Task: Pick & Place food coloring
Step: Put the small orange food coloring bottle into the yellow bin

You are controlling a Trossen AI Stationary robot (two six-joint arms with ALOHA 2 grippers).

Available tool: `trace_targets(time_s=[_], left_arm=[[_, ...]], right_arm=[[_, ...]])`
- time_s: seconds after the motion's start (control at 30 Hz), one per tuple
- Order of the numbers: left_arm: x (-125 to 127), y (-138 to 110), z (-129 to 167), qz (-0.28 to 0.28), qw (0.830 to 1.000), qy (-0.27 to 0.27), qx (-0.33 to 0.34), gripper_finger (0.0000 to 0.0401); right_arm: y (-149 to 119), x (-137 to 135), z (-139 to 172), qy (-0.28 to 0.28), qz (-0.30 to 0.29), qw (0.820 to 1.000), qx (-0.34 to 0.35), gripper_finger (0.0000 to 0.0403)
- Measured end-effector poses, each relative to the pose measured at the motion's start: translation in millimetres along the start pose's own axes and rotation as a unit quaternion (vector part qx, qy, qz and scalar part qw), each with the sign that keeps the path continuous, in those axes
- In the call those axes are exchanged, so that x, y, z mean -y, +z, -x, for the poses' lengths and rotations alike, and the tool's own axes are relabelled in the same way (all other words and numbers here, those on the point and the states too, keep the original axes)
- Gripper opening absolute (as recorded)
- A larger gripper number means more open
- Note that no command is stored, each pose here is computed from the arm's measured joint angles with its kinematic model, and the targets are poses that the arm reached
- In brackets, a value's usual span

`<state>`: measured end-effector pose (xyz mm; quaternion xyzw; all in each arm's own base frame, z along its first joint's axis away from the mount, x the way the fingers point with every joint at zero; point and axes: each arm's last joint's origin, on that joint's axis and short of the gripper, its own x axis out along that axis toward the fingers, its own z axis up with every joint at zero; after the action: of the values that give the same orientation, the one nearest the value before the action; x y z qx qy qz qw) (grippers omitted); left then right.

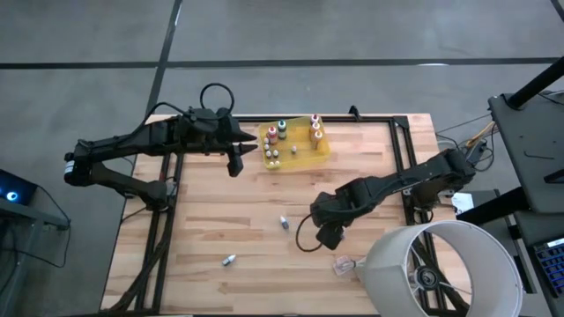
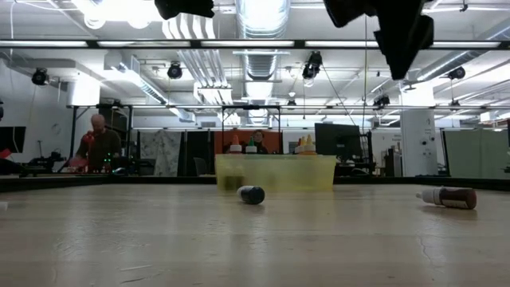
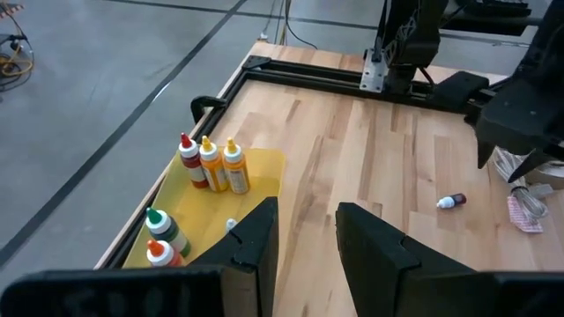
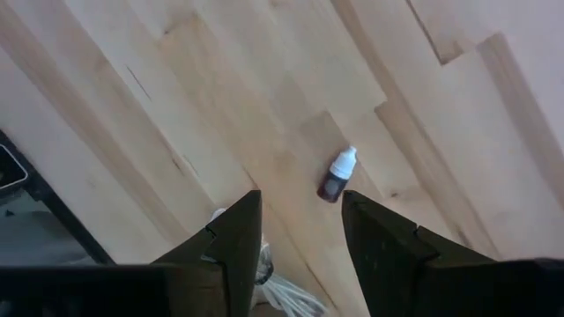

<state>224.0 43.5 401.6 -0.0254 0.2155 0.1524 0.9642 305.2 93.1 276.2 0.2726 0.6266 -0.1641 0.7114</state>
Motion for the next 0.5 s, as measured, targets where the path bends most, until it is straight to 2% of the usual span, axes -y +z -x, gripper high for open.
trace_targets(time_s=[0.17, 0.4, 0.5], left_arm=[[0, 0, 0, -0.003, 1.000, 0.000, -0.001, 0.0090], [0, 0, 0, -0.003, 1.000, 0.000, 0.000, 0.0090], [0, 0, 0, 0.001, 1.000, 0.000, 0.000, 0.0090]], right_arm=[[-11, 10, -15, 0.004, -0.009, 1.000, 0.002, 0.0154], [-31, 19, -43, -0.031, -0.035, 0.999, -0.023, 0.0162], [-37, 17, -54, -0.016, -0.043, 0.999, -0.015, 0.0169]])
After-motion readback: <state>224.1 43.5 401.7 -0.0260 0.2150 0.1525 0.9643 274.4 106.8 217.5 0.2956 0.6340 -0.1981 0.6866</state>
